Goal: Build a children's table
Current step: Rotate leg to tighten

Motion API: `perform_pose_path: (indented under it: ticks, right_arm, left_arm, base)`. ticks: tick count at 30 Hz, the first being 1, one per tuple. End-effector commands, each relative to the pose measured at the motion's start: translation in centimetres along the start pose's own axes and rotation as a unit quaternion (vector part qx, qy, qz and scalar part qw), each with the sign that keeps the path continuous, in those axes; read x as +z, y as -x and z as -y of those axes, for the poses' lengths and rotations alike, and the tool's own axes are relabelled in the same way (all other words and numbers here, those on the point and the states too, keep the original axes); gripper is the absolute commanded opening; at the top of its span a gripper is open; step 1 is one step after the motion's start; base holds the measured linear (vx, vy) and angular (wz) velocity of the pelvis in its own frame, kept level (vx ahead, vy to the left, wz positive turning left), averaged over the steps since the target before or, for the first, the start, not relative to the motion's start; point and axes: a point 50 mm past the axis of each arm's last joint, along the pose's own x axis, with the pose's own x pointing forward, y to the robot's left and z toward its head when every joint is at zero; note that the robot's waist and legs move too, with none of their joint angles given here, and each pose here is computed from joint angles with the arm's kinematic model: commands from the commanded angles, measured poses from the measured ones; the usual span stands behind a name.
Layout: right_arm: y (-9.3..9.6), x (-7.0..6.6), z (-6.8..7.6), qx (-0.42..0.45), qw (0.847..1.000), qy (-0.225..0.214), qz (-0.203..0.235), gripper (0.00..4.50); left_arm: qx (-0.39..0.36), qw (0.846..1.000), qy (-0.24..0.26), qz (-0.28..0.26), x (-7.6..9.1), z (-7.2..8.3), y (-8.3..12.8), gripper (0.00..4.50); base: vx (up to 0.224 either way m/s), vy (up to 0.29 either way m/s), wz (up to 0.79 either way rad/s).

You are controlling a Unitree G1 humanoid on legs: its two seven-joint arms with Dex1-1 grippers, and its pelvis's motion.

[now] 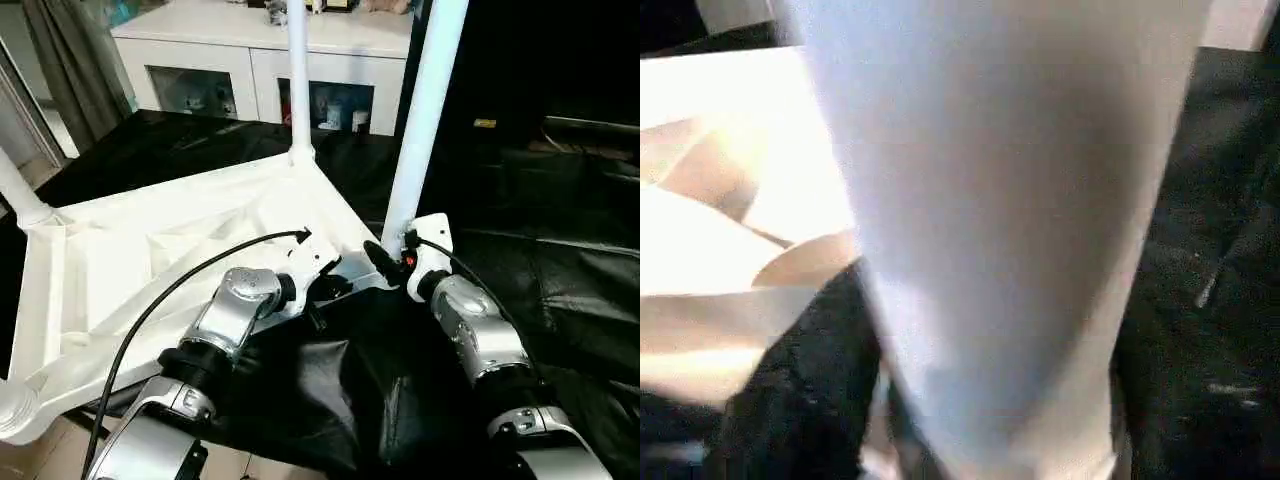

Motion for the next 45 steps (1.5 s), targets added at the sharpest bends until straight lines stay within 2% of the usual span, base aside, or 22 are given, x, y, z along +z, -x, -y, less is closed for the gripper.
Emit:
perform_pose_path:
  ticks: [1, 3, 4, 5, 6, 7, 10, 12, 16, 19, 20, 22, 23, 25, 27, 34, 37, 39, 41, 43, 45]
  right_arm:
    - [-1.1, -1.8, -5.5, 0.154, 0.987, -0.013, -0.036, 3.64]
    - [-0.8, -1.9, -5.2, 0.171, 0.984, 0.013, -0.047, 3.7]
    - [-0.1, -2.0, -4.3, 0.196, 0.978, 0.041, -0.062, 3.73]
    - [-0.1, -2.0, -4.3, 0.196, 0.978, 0.041, -0.062, 3.73]
    - [0.5, -1.9, -3.4, 0.219, 0.972, 0.055, -0.069, 3.73]
    - [0.5, -1.9, -3.4, 0.219, 0.972, 0.055, -0.069, 3.73]
    - [1.9, -1.2, -1.5, 0.258, 0.961, 0.07, -0.073, 3.73]
    - [2.3, -0.8, -1.1, 0.271, 0.957, 0.074, -0.071, 3.73]
    - [2.7, -0.5, -0.7, 0.289, 0.951, 0.078, -0.072, 3.73]
    - [3.1, -0.3, -0.6, 0.313, 0.943, 0.082, -0.079, 3.73]
    - [3.4, -0.5, -0.7, 0.334, 0.934, 0.084, -0.09, 3.73]
    - [3.5, -0.7, -0.7, 0.344, 0.929, 0.09, -0.101, 3.42]
    - [3.5, -0.8, -0.7, 0.346, 0.927, 0.096, -0.106, 3.42]
    - [3.5, -0.9, -0.7, 0.346, 0.928, 0.095, -0.103, 3.38]
    - [3.4, -0.8, -0.8, 0.348, 0.928, 0.091, -0.101, 3.02]
    - [3.4, -0.7, -1.1, 0.359, 0.926, 0.067, -0.095, 2.76]
    - [3.5, -1.2, -1.2, 0.353, 0.928, 0.062, -0.1, 2.75]
    - [3.3, -1.6, -1.2, 0.336, 0.935, 0.058, -0.101, 2.75]
    - [2.2, -2.8, -1.1, 0.233, 0.965, 0.052, -0.104, 2.75]
    - [1.2, -3.8, -1.6, 0.148, 0.983, 0.026, -0.103, 2.74]
    - [0.6, -4.0, -2.2, 0.108, 0.989, 0.009, -0.099, 2.74]
  left_arm:
    - [0.023, 0.998, 0.005, 0.064, 2.3, 0.2, -0.6, 0.0]
    - [0.014, 0.998, 0.001, 0.061, 2.1, 0.1, -0.4, 0.0]
    - [-0.003, 0.999, -0.005, 0.054, 1.7, 0.0, 0.1, 0.0]
    - [-0.003, 0.999, -0.005, 0.054, 1.7, 0.0, 0.1, 0.0]
    - [-0.023, 0.998, -0.012, 0.05, 1.3, -0.1, 0.7, 0.0]
    - [-0.023, 0.998, -0.012, 0.05, 1.3, -0.1, 0.7, 0.0]
    - [-0.083, 0.995, -0.031, 0.044, 0.5, 0.0, 2.1, 0.0]
    - [-0.109, 0.992, -0.037, 0.043, 0.4, 0.2, 2.7, 0.0]
    - [-0.134, 0.989, -0.037, 0.042, 0.2, 0.4, 3.2, 0.0]
    - [-0.152, 0.987, -0.039, 0.034, 0.0, 0.3, 3.8, 0.0]
    - [-0.156, 0.986, -0.042, 0.028, -0.1, 0.0, 4.3, 0.0]
    - [-0.158, 0.986, -0.044, 0.024, -0.2, -0.1, 4.6, 0.0]
    - [-0.157, 0.986, -0.044, 0.022, -0.3, -0.2, 4.7, 0.0]
    - [-0.157, 0.986, -0.045, 0.021, -0.3, -0.4, 4.9, 0.0]
    - [-0.157, 0.986, -0.045, 0.021, -0.4, -0.4, 5.0, 0.0]
    - [-0.156, 0.987, -0.042, 0.022, -0.3, -0.2, 5.0, 0.0]
    - [-0.141, 0.989, -0.038, 0.022, -0.3, -0.4, 4.8, 0.0]
    - [-0.12, 0.992, -0.036, 0.018, -0.3, -0.7, 4.6, 0.0]
    - [-0.054, 0.998, -0.018, 0.026, 0.2, -1.3, 3.3, 0.0]
    - [-0.007, 0.999, -0.004, 0.036, 0.9, -1.4, 1.8, 0.0]
    - [0.008, 0.999, 0.005, 0.043, 1.4, -1.1, 0.9, 0.0]
  base:
    - [0.0, 0.0, 0.0]
    - [0.0, 0.0, 0.0]
    - [0.0, 0.0, 0.0]
    - [0.0, 0.0, 0.0]
    - [0.0, 0.0, 0.0]
    - [0.0, 0.0, 0.0]
    - [0.0, 0.0, 0.0]
    - [0.0, 0.0, 0.0]
    - [0.0, 0.0, 0.0]
    - [0.0, 0.0, 0.0]
    - [0.0, 0.0, 0.0]
    - [0.0, 0.0, 0.0]
    - [0.0, 0.0, 0.0]
    - [0.0, 0.0, 0.0]
    - [0.0, 0.0, 0.0]
    - [0.0, 0.0, 0.0]
    - [0.0, 0.0, 0.0]
    - [0.0, 0.0, 0.0]
    - [0.0, 0.0, 0.0]
    - [0.0, 0.0, 0.0]
    - [0.0, 0.0, 0.0]
